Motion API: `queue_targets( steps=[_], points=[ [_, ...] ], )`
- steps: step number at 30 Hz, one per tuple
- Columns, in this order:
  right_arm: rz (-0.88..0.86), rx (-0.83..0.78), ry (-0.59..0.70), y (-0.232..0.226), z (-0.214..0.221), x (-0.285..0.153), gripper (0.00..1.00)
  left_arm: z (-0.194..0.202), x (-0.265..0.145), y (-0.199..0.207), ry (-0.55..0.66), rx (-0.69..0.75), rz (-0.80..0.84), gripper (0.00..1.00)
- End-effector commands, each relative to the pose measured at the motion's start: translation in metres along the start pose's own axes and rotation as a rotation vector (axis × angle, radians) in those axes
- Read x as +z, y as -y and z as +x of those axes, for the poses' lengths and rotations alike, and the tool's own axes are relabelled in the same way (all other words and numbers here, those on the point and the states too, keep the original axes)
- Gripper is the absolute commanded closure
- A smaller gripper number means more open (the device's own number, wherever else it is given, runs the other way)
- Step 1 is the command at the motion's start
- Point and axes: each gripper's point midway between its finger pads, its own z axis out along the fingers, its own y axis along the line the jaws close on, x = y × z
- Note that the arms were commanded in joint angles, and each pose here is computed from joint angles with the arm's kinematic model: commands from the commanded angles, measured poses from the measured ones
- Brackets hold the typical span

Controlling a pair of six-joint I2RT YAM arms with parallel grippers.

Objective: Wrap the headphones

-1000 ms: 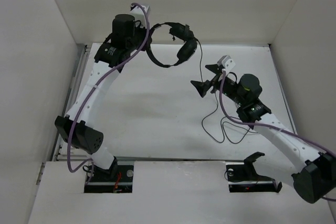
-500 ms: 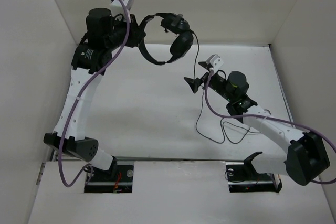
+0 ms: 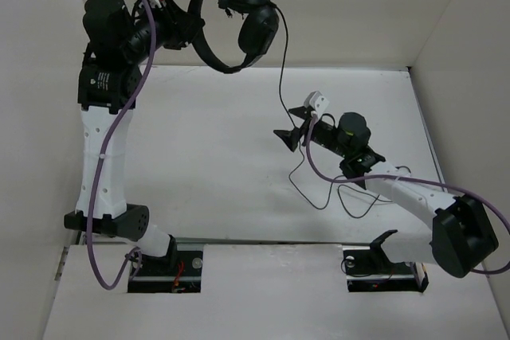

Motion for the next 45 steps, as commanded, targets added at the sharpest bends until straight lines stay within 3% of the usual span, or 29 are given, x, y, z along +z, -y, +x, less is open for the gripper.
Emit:
queue_targets(
  steps=[1,7,12,16,21,27,31,33,35,45],
  points=[
    [-0.075,0.018,0.009,-0.018,0.000,0.000,0.20,-0.041,-0.009,0.019,0.119,-0.038,0.077,1.00],
    [-0.203,0.082,-0.044,-0.053,0.016,-0.006,0.43,-0.056,-0.010,0.008,0.158,-0.081,0.063,1.00],
    [-0.255,0.100,-0.095,-0.068,0.024,-0.011,0.83,-0.061,-0.006,-0.016,0.179,-0.136,0.010,1.00],
    [-0.243,0.067,-0.151,-0.062,0.018,-0.013,0.98,-0.049,0.004,-0.050,0.176,-0.158,-0.102,1.00],
    [-0.115,-0.168,-0.312,-0.013,0.006,-0.022,1.00,-0.017,0.017,-0.103,0.152,-0.083,-0.332,1.00],
    [0.051,-0.883,-0.556,0.069,-0.024,-0.045,1.00,0.034,0.035,-0.142,0.074,0.006,-0.537,1.00],
    [0.151,-1.320,-0.687,0.114,-0.069,-0.051,1.00,0.072,0.055,-0.143,-0.012,0.110,-0.581,1.00],
    [0.257,-1.492,-0.614,0.123,-0.123,-0.040,1.00,0.094,0.066,-0.137,-0.067,0.153,-0.575,1.00],
    [0.286,-1.552,-0.560,0.119,-0.150,-0.032,1.00,0.109,0.073,-0.133,-0.106,0.182,-0.563,1.00],
    [0.515,-1.714,-0.171,0.091,-0.286,-0.006,1.00,0.220,0.088,-0.086,-0.382,0.393,-0.421,1.00]
  ],
)
